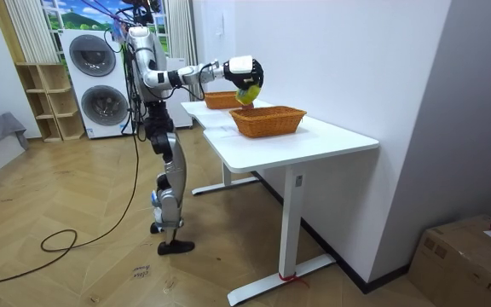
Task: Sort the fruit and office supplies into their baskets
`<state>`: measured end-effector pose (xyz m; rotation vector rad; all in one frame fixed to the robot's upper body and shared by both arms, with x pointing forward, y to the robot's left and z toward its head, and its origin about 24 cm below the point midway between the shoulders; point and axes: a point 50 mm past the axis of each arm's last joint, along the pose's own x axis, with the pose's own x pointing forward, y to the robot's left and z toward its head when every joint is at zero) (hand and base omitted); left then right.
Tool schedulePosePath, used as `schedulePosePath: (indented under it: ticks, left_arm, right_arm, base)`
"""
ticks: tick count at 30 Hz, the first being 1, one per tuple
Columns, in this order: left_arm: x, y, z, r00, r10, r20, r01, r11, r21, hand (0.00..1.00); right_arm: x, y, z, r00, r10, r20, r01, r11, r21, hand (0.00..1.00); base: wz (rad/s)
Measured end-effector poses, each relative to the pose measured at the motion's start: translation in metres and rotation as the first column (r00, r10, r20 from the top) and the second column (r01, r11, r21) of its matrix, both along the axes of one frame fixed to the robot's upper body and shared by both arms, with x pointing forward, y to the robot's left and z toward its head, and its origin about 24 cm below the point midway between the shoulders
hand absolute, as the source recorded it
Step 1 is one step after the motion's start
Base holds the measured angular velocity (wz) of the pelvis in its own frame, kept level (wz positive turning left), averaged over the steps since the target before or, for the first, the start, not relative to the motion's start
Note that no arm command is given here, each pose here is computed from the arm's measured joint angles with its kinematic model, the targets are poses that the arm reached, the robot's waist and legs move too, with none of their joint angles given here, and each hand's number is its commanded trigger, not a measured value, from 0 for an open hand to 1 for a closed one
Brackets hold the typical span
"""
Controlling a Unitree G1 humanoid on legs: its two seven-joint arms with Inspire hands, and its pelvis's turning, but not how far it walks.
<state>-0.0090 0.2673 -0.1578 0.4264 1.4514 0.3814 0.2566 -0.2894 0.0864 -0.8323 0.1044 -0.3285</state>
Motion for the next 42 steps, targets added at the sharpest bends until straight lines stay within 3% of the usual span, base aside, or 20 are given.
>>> schedulePosePath:
  ticks: [35,36,37,38,39,42]
  left_arm:
    - [-0.001,0.001,0.0,1.0,-0.002,-0.004,0.002,1.0,0.01,0.0]
    - [-0.001,0.001,0.0,1.0,-0.001,-0.005,0.001,1.0,0.01,0.0]
    - [-0.001,0.001,0.0,1.0,-0.001,-0.006,0.001,1.0,0.01,0.0]
    - [-0.001,0.001,0.0,1.0,-0.001,-0.007,0.001,1.0,0.01,0.0]
    - [-0.001,0.001,0.0,1.0,0.0,-0.009,0.0,1.0,0.01,0.0]
    - [-0.002,0.001,0.0,1.0,0.001,-0.013,-0.001,1.0,0.01,0.0]
  right_arm:
    - [-0.01,-0.019,-0.035,0.988,-0.086,-0.13,0.094,0.994,0.057,1.0]
    - [-0.01,-0.019,-0.036,0.988,-0.087,-0.131,0.095,0.994,0.057,0.89]
    - [-0.01,-0.019,-0.036,0.988,-0.087,-0.131,0.095,0.994,0.057,0.7]
    - [-0.01,-0.019,-0.036,0.987,-0.087,-0.132,0.095,0.994,0.057,0.14]
    - [-0.01,-0.019,-0.036,0.987,-0.087,-0.133,0.095,0.994,0.057,0.0]
    - [-0.01,-0.019,-0.036,0.987,-0.087,-0.133,0.096,0.994,0.057,0.0]
  base:
    - [-0.01]
    - [0.0]
    - [0.0]
    - [0.0]
    - [0.0]
    - [0.0]
